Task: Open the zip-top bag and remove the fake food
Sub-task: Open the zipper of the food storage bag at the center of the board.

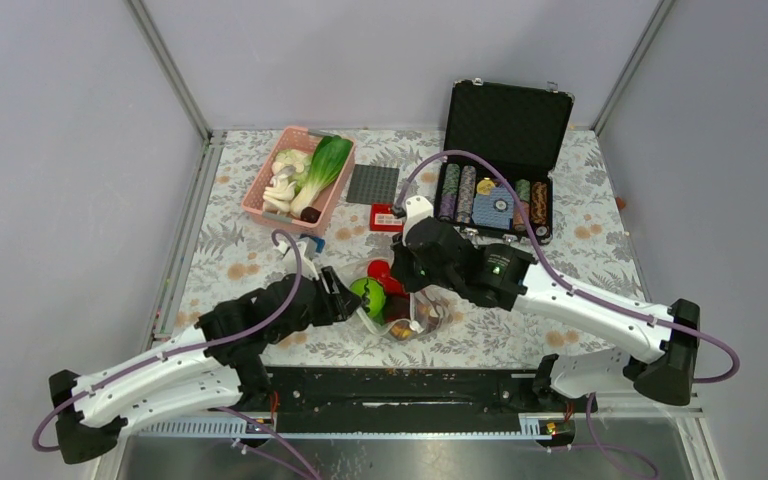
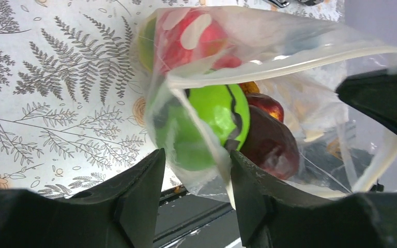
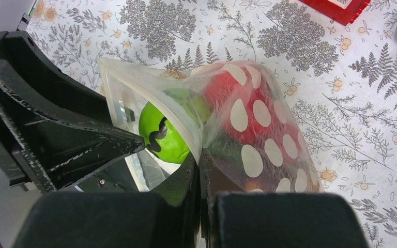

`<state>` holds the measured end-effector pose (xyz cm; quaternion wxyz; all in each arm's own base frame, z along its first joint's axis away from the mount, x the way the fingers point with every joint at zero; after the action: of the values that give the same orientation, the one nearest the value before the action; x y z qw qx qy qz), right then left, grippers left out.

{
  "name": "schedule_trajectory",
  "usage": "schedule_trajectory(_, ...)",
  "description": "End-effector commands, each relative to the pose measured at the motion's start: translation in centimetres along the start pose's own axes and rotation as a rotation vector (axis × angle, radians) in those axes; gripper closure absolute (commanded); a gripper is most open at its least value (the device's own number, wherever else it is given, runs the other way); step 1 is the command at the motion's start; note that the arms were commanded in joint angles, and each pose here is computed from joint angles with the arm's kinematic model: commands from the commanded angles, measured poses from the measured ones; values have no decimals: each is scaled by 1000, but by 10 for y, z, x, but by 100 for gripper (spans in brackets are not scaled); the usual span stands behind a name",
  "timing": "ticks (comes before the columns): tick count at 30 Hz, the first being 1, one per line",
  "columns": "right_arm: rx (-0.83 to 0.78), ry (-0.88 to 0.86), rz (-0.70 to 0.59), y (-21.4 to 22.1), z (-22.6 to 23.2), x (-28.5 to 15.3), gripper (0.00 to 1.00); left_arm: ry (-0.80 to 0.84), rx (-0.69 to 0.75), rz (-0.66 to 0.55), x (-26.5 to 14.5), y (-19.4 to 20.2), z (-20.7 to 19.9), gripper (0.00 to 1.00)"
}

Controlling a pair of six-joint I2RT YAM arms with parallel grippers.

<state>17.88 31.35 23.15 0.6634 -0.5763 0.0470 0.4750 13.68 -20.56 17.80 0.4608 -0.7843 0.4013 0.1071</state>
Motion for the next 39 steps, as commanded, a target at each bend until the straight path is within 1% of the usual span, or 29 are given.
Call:
schedule_trajectory(1,42,-39,-81,-16,7,-9,100,-14,-48,-86,7,-12,1,50)
schedule_trajectory(4,46,-40,-78,-14,7,-9,100,13,-67,-115,10,-18,-6,51)
schedule_trajectory(5,46,-41,-76,-14,7,-9,100,16,-71,-122,10,-20,-8,54)
schedule_trajectory(7,47,-39,-75,-12,6,-9,100,15,-70,-127,12,-21,-9,66)
schedule_trajectory(9,48,-31,-76,-11,3,-10,100,12,-69,-128,13,-22,-11,74)
schedule_trajectory(13,47,11,-91,-9,-9,-15,100,11,-44,-132,16,-26,-15,100)
schedule_trajectory(16,48,33,-99,-8,-16,-23,100,14,18,-131,21,-31,-22,100)
schedule_trajectory(20,56,57,-108,-8,-24,-34,100,10,84,-78,38,-36,-26,100)
schedule_trajectory(24,58,76,-116,-9,-30,-44,100,46,87,-15,61,-35,-29,100)
schedule_trajectory(29,60,93,-100,0,-36,-44,100,34,117,13,73,-38,-23,100)
schedule_trajectory(34,60,112,-71,19,-44,-29,100,25,152,35,65,-39,-13,100)
schedule_trajectory(39,59,116,-62,27,-45,-14,100,71,182,57,46,-39,-19,100)
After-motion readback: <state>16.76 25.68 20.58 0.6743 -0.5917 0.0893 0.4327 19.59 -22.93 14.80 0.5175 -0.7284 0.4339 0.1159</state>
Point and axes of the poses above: each gripper's point midway between its finger pads, its own x axis out along the fingers, its own z axis along the line the jaws close on, y = z × x, the point moved 1 cm from there along -x, back along the fingers, and after that the axes turned 5 degrees about x, right-handed, at the moved point
